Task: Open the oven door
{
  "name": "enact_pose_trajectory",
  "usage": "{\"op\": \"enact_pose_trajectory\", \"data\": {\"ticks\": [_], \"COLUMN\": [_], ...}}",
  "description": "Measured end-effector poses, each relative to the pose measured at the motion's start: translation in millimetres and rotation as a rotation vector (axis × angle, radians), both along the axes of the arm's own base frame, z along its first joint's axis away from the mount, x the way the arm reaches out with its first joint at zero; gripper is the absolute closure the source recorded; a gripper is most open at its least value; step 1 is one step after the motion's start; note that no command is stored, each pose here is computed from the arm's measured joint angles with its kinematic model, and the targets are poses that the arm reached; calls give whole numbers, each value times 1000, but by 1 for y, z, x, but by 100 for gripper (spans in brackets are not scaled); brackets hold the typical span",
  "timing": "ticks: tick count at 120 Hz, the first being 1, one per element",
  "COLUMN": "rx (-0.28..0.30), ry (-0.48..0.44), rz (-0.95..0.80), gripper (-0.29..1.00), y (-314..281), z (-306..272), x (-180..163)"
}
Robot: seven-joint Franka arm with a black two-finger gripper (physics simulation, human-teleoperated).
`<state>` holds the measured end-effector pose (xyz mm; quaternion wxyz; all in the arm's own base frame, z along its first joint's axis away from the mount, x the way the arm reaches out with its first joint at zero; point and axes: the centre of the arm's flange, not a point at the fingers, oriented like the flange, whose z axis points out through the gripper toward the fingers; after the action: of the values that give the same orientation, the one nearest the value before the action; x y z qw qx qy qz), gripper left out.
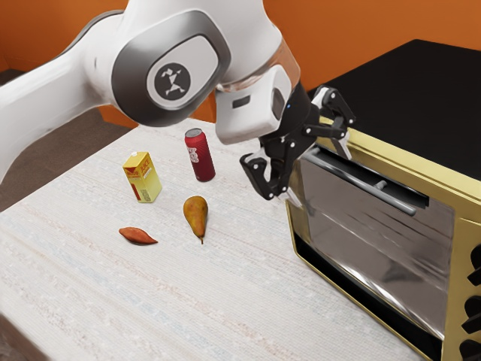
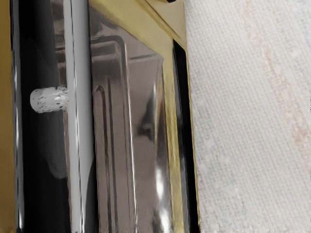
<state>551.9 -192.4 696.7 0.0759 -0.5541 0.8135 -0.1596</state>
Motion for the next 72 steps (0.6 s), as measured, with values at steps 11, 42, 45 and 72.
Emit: {"op": "enact_pose_trajectory", "data": {"ticks": [11, 42, 45, 72], "rx": [6, 30, 34, -35], "ry": [8, 44, 47, 84], "rz": [12, 29, 35, 171], "gripper": [0, 1, 2, 5], "y": [8, 17, 20, 114], "z": [-4, -22, -23, -72], "x": [2, -13, -24, -154]}}
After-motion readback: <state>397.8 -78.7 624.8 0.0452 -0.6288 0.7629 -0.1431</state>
